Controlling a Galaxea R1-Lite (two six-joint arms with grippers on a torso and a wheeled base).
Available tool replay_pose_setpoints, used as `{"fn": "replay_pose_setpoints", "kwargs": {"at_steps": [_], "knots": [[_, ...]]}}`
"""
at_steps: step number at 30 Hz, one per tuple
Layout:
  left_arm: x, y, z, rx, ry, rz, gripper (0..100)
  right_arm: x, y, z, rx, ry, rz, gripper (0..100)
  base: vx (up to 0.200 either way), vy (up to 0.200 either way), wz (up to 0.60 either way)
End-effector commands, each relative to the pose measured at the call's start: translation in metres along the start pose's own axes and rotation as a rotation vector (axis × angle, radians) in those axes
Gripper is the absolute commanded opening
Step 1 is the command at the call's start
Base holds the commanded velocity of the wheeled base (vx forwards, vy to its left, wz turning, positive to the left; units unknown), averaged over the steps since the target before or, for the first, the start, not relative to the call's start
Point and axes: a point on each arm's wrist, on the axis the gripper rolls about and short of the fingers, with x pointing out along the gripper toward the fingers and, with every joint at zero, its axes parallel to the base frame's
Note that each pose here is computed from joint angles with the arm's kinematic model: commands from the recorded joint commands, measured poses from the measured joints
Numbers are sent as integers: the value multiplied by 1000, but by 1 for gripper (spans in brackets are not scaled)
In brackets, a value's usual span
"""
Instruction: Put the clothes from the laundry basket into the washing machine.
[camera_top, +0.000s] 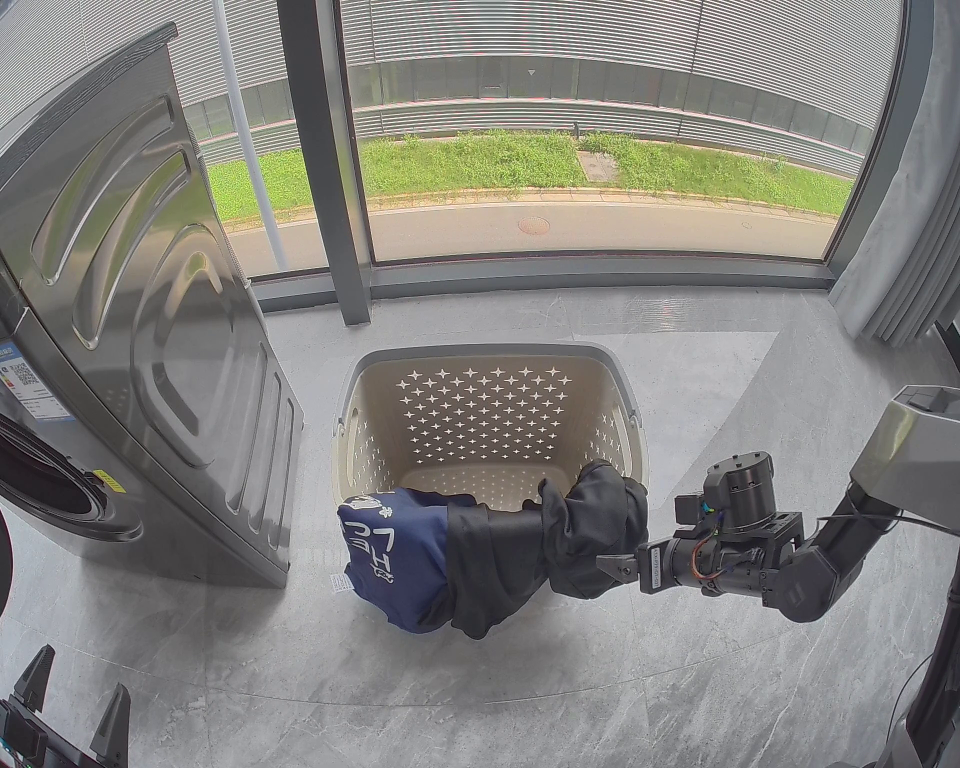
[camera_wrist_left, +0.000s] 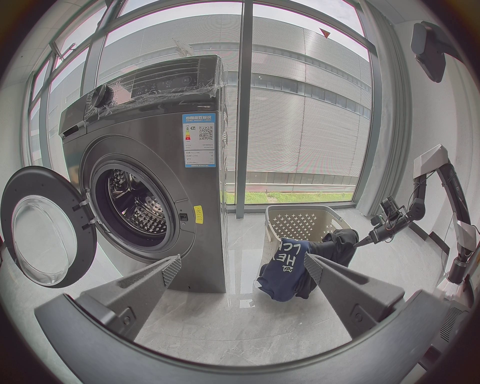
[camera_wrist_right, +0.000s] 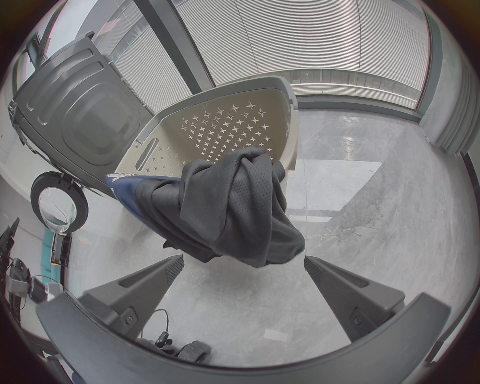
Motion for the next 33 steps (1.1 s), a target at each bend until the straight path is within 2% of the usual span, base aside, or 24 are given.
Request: {"fn": "replay_pose_setpoints", "kwargs": {"at_steps": [1, 5, 6, 11, 17, 21, 22, 33], "knots": [[0, 0, -5, 0, 0, 0, 100, 18, -3, -5, 3, 9, -4, 100, 0, 0, 0], [0, 0, -5, -2, 1, 0, 100, 34, -3, -7, 5, 4, -9, 100, 0, 0, 0], [0, 0, -5, 0, 0, 0, 100, 40, -3, -9, 4, 2, -29, 100, 0, 0, 0], [0, 0, -5, -2, 0, 0, 100, 51, -2, -4, 1, -40, -36, 100, 0, 0, 0], [0, 0, -5, -2, 0, 0, 100, 56, 2, 3, -2, -64, -27, 100, 0, 0, 0], [0, 0, -5, -2, 0, 0, 100, 57, 3, 6, 12, -78, -24, 100, 0, 0, 0], [0, 0, -5, -2, 0, 0, 100, 57, 3, 7, 13, -81, -23, 0, 0, 0, 0], [0, 0, -5, -2, 1, 0, 100, 52, 12, 0, 26, -66, -2, 0, 0, 0, 0]]}}
